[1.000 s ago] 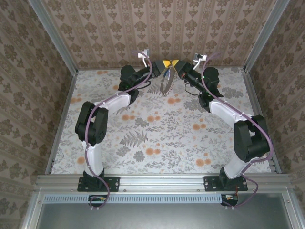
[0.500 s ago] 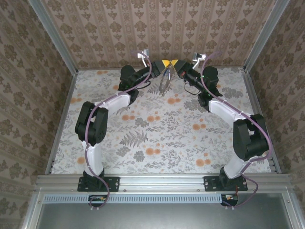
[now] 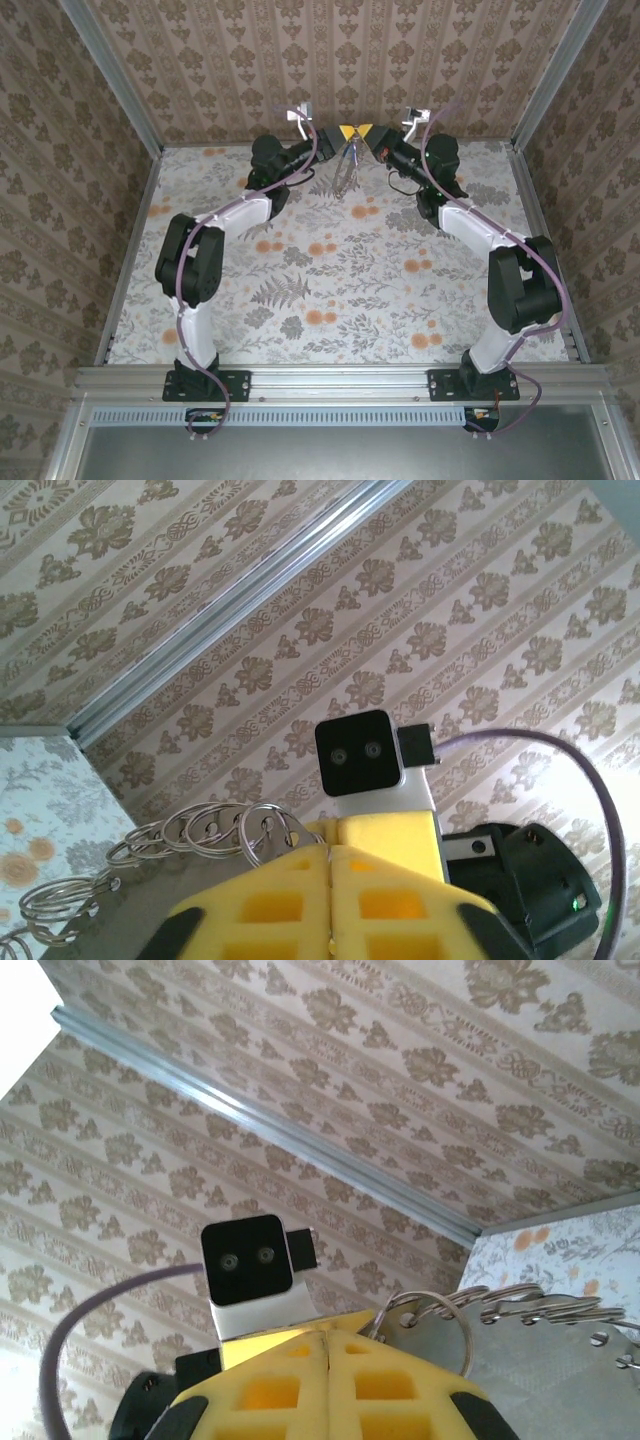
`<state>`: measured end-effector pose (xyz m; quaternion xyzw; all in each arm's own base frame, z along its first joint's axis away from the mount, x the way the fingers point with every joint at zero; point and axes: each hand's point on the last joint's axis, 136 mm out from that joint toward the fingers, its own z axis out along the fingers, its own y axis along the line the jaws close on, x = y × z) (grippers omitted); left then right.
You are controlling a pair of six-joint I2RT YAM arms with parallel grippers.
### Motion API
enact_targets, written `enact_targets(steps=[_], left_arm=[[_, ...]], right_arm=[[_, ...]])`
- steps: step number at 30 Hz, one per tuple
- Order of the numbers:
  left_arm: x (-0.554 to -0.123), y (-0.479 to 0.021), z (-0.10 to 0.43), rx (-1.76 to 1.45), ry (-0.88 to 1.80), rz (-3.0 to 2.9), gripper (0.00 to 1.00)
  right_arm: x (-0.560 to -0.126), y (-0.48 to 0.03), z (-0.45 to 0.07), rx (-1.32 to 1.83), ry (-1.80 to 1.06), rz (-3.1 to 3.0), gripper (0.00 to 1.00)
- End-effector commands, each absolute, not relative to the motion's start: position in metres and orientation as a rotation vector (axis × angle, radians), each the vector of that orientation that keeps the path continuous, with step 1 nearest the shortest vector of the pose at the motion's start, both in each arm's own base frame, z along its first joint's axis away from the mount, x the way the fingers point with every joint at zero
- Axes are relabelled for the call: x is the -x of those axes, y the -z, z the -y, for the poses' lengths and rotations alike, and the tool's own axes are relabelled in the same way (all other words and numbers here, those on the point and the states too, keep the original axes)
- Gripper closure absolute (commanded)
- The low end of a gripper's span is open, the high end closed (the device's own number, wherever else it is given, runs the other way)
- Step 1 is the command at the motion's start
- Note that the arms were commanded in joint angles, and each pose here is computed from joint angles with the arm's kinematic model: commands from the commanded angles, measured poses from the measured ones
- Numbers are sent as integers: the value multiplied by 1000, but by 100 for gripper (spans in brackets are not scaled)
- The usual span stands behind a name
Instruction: Put the keys on the keyring
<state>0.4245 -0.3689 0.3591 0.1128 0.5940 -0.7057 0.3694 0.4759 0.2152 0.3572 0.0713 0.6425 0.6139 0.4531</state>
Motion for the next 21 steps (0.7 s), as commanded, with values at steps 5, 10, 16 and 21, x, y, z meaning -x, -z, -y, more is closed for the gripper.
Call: enact_targets(steps=[5,10,16,21], left_arm=[[-400,-404,344,-489,1723,-1428,73],[-410,-403,328,-533,1687,-1464,70],[-410,-397,321,-644,1653,-1520,69],[-404,-390,326,-751,1658,-1564,68]], right_arm=[[-472,-364,-215,39,-1547,-1675,100],[-470,-367,-209,142,-1566,-1705,100],[-459,-366,-213,322,-1567,-1758,100],[-448,-359,-216,469,-1555,-1813,100]])
